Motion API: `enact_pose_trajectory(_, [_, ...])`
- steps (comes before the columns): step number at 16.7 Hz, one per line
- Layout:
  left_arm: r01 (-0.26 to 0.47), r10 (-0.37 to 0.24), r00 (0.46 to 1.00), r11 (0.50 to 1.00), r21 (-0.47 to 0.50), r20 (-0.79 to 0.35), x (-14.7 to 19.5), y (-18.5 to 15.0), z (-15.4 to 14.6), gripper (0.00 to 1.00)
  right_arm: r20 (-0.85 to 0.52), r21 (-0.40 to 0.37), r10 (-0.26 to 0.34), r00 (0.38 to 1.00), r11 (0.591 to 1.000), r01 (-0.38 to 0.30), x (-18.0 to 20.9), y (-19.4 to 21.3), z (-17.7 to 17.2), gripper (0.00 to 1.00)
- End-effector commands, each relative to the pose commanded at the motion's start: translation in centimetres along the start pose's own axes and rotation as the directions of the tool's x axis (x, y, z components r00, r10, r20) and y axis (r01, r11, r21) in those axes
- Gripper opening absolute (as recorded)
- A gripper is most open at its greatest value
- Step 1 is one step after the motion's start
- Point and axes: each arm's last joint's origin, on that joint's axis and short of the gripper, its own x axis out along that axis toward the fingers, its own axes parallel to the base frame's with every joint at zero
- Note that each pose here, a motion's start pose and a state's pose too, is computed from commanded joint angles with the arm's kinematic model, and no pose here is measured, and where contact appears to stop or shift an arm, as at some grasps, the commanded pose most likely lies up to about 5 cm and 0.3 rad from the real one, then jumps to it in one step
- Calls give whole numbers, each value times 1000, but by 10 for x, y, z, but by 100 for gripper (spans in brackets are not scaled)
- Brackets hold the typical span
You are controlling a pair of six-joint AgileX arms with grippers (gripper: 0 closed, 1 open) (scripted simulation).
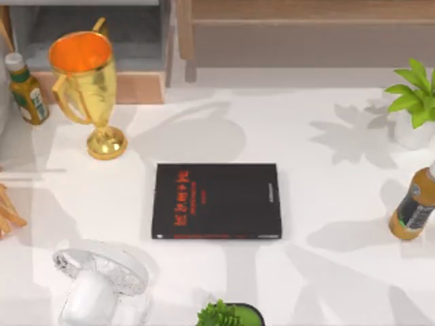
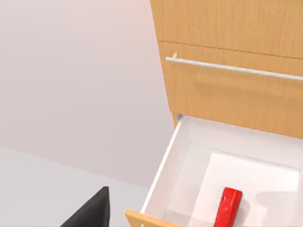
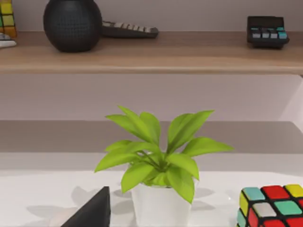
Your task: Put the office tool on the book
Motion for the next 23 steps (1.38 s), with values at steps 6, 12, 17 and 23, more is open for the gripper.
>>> enact_pose_trajectory(6, [54, -32, 982, 992, 117, -184, 111, -4, 43, 100, 0, 0, 0, 1000, 1000, 0, 0, 0, 0, 100])
enact_pose_trajectory(12, [238, -97, 747, 963, 128, -658, 314, -27, -42, 100, 0, 0, 0, 1000, 1000, 0, 0, 0, 0, 100])
enact_pose_trajectory(17, [356, -166, 585, 932, 67, -794, 390, -45, -107, 100, 0, 0, 0, 1000, 1000, 0, 0, 0, 0, 100])
enact_pose_trajectory(23, [395, -188, 541, 917, 50, -820, 404, -54, -124, 100, 0, 0, 0, 1000, 1000, 0, 0, 0, 0, 100])
